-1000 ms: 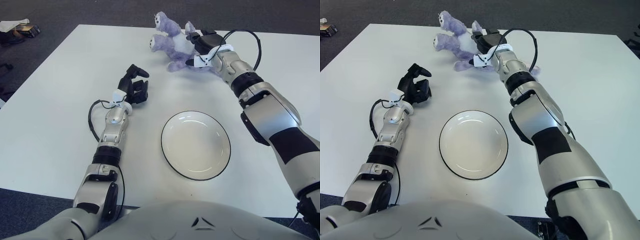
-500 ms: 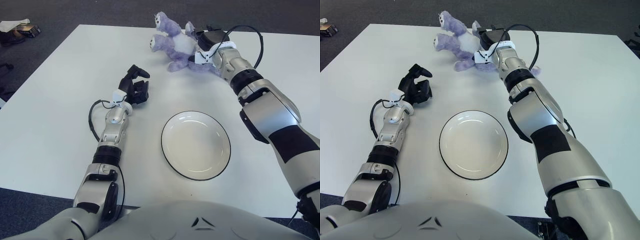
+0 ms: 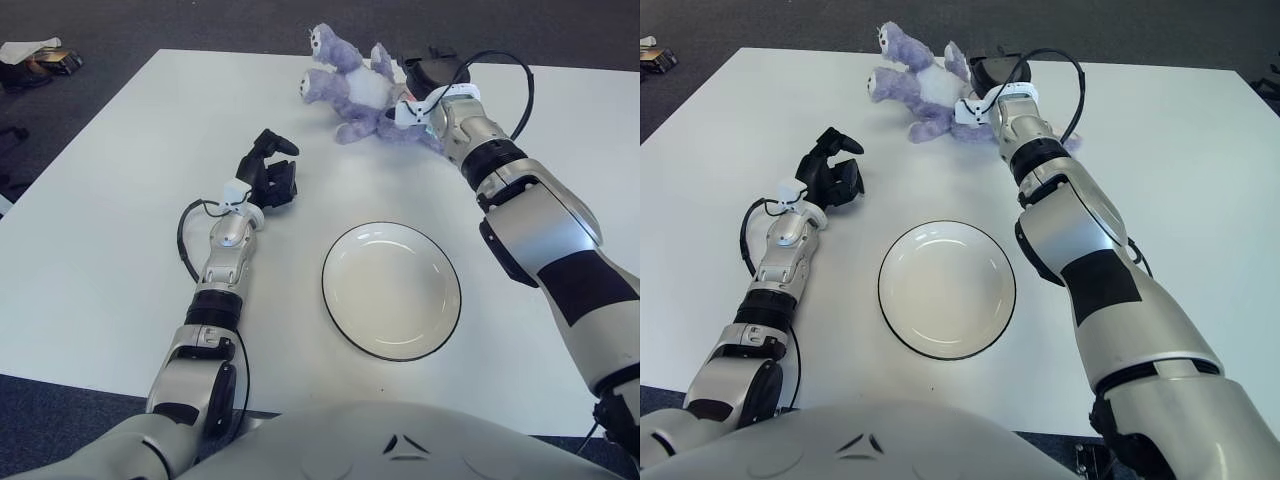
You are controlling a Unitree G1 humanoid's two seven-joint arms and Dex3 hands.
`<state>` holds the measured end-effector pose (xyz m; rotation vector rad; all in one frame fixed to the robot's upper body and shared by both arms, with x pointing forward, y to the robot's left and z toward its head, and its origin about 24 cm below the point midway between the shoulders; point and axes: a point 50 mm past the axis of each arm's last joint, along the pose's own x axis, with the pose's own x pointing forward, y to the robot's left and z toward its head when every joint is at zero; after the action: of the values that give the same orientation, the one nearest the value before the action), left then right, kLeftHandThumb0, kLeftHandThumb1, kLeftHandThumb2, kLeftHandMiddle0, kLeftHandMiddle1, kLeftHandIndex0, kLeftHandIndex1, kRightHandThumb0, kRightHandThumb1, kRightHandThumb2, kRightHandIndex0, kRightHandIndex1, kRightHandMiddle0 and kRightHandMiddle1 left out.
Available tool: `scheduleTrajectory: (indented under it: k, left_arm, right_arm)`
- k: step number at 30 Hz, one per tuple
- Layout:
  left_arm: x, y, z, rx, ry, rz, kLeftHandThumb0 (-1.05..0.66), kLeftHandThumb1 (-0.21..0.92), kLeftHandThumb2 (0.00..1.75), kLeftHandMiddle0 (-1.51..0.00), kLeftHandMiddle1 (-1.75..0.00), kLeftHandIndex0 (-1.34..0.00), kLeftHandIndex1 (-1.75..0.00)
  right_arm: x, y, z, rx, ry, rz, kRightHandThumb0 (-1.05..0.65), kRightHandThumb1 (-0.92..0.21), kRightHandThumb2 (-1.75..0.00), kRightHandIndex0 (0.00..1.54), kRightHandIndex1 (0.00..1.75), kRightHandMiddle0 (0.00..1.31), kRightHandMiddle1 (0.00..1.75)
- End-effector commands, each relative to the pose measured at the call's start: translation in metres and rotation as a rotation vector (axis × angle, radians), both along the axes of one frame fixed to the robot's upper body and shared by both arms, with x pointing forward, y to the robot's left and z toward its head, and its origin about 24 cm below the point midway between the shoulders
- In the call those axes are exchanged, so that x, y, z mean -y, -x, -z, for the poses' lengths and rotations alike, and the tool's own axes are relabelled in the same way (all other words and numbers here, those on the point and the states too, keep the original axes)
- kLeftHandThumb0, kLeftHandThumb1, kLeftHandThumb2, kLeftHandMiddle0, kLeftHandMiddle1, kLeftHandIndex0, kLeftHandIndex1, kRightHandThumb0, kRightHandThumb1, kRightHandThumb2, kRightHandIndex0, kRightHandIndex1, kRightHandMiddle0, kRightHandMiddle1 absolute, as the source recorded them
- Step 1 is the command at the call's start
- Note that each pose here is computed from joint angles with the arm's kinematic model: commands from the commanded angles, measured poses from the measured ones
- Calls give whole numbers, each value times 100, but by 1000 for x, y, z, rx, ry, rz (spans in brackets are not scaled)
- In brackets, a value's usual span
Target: Put the doll into the plate.
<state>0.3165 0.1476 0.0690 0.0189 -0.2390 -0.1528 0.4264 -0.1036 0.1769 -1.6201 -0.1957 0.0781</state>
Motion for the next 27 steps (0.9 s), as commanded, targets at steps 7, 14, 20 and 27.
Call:
scheduleTrajectory:
  k: [7,14,20,27]
  left_arm:
    - [-5,11,23,-75,5,-15,-38,66,88,-99,-175,-35,-175]
    - [-5,13,23,-67,-5,-16,-39,66,88,-99,-175,-35,-175]
    - [-4,13,22,-51,-18,-32,-39,65,89,-99,-175,-36,-175]
    - [-3,14,22,-52,-16,-39,-39,65,90,-99,-175,-36,-175]
  right_arm:
    - [13,-1,-1,2,-8,63,-102,-92,-62,14,11,0,58]
    - [16,-1,5,-18,2,85,-102,-92,-58,2,48,0,59]
    - [18,0,9,-47,19,107,-101,-92,-58,0,68,0,56]
    - [22,0,16,-112,21,118,-101,-92,-60,0,85,0,55]
